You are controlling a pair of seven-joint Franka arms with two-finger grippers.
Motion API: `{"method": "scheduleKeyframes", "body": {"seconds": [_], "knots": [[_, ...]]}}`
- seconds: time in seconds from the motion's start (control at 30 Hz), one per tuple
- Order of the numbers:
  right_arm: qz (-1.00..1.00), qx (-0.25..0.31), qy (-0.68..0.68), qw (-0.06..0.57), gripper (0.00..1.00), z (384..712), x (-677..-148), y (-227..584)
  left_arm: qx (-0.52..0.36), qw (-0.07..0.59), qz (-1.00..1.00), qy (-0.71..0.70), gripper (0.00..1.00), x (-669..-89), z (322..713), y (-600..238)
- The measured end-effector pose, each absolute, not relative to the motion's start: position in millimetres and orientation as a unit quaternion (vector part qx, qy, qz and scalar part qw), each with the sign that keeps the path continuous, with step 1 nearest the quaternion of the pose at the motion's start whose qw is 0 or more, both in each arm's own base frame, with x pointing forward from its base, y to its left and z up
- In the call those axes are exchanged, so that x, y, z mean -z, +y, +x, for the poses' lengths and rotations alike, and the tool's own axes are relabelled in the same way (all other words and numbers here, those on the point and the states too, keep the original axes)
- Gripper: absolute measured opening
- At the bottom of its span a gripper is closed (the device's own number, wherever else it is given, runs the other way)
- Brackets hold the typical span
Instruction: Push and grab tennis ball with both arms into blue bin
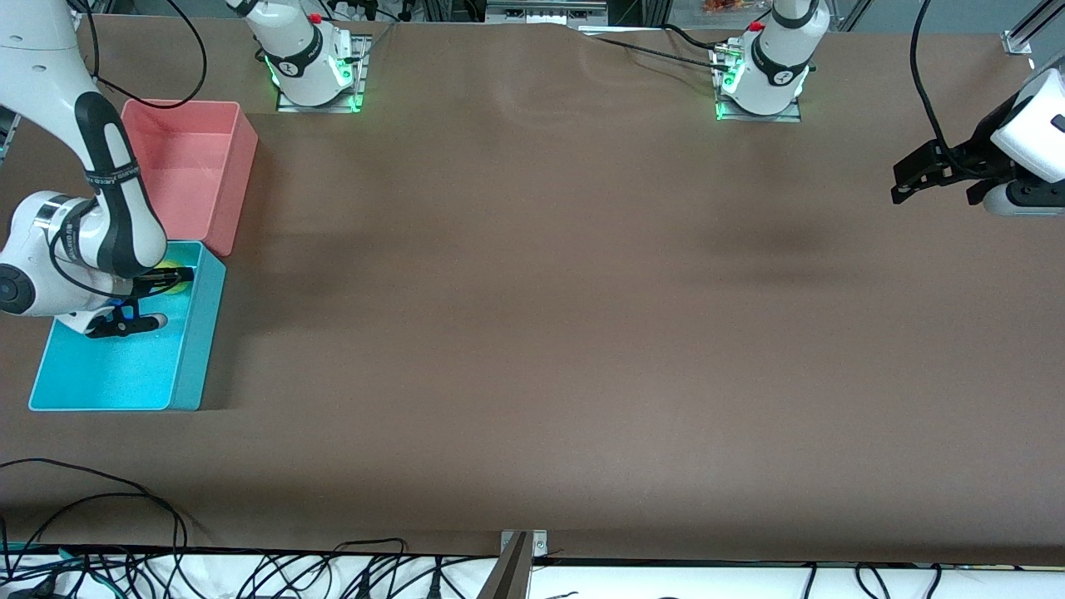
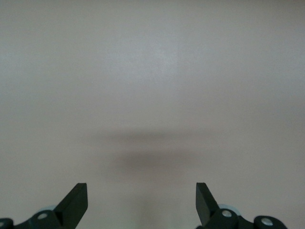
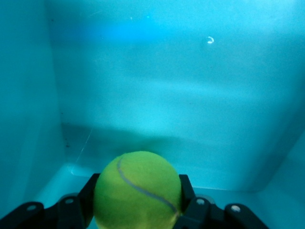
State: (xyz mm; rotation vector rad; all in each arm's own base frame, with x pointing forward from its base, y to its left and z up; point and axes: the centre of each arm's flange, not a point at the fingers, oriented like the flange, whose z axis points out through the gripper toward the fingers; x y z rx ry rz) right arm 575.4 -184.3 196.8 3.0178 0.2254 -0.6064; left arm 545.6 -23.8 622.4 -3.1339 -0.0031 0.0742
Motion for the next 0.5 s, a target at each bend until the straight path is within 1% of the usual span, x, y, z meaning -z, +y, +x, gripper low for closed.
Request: {"method": "scheduleKeyframes", "body": {"seconds": [0.07, 0.1, 0.17, 0.2, 0.23, 0.3, 0.5], "knots": [[0.977, 0.196, 0.073, 0.028, 0.71, 575.5, -197.0, -184.3, -0.024, 0.003, -1.000, -0.001, 1.00, -622.3, 545.6, -23.9], [0.977, 0.196, 0.073, 0.028, 0.74, 575.7, -197.2, -184.2, -0.024, 0.003, -1.000, -0.001, 1.00, -622.3, 545.6, -23.9], [0.978, 0.195, 0.073, 0.028, 0.81, 576.3, -198.2, -184.1, -0.024, 0.003, -1.000, -0.001, 1.00, -622.3, 545.6, -23.9], [0.978, 0.194, 0.073, 0.028, 0.90, 576.6, -198.9, -184.1, -0.024, 0.003, -1.000, -0.001, 1.00, -622.3, 545.6, -24.0], [0.978, 0.194, 0.073, 0.028, 0.94, 576.9, -199.7, -184.2, -0.024, 0.003, -1.000, -0.001, 1.00, -622.3, 545.6, -24.0], [0.978, 0.194, 0.073, 0.028, 0.99, 577.5, -201.9, -184.2, -0.024, 0.003, -1.000, -0.001, 1.00, -622.3, 545.6, -24.0], [0.977, 0.200, 0.071, 0.026, 1.00, 581.8, -217.6, -184.2, -0.024, 0.003, -1.000, -0.001, 1.00, -622.3, 545.7, -24.1]]}}
